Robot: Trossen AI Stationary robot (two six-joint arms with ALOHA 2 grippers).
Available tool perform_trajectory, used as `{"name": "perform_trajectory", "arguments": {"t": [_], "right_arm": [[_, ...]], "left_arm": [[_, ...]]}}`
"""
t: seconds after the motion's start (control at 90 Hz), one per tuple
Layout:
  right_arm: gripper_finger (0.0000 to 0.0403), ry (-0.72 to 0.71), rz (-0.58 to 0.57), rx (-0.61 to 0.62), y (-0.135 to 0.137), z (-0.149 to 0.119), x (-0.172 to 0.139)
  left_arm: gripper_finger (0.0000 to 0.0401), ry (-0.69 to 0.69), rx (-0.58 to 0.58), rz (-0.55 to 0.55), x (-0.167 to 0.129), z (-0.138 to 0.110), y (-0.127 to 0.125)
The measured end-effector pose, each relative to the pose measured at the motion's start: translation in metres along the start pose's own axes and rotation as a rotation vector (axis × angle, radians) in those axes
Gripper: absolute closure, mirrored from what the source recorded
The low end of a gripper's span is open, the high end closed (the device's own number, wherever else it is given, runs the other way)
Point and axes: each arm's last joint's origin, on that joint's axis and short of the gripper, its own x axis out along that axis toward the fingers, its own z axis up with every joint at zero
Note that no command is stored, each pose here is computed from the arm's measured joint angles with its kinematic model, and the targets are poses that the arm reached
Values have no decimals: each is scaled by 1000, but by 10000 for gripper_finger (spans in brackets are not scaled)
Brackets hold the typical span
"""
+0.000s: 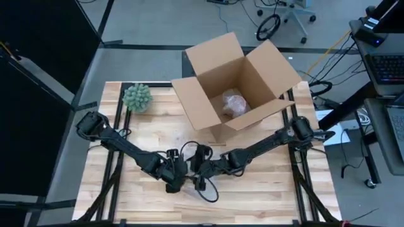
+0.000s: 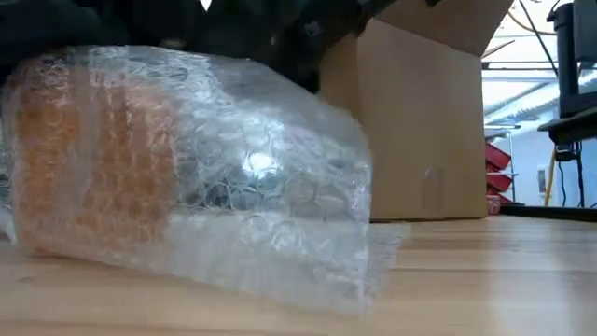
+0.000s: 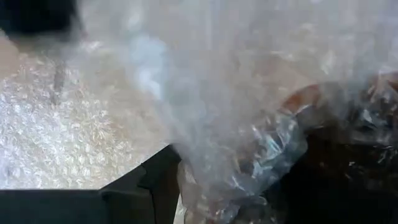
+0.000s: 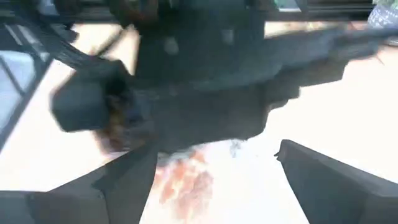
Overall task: Wrap mug
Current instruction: Wrap the orange mug with bubble wrap
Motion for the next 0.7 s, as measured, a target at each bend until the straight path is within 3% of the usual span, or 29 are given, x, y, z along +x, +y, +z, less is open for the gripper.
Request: {"name": "perform_trajectory", "arguments": {"t": [0.189,0.422,0.589,0.7], "right_arm": [[81,201,-36,20,1,-5,-36],[81,497,-167,35,2,-57,-47],[81,505,-222,124,-13,-101,-36],[81,401,-201,203,-25,-108,-24]], "left_arm": [[228,-28,101,-26,-1,1,-5],[228,-19,197,-88,-2,2,-7],[229,2,297,-160,-3,1,-9],[237,3,347,-179,-3,1,-10]]}}
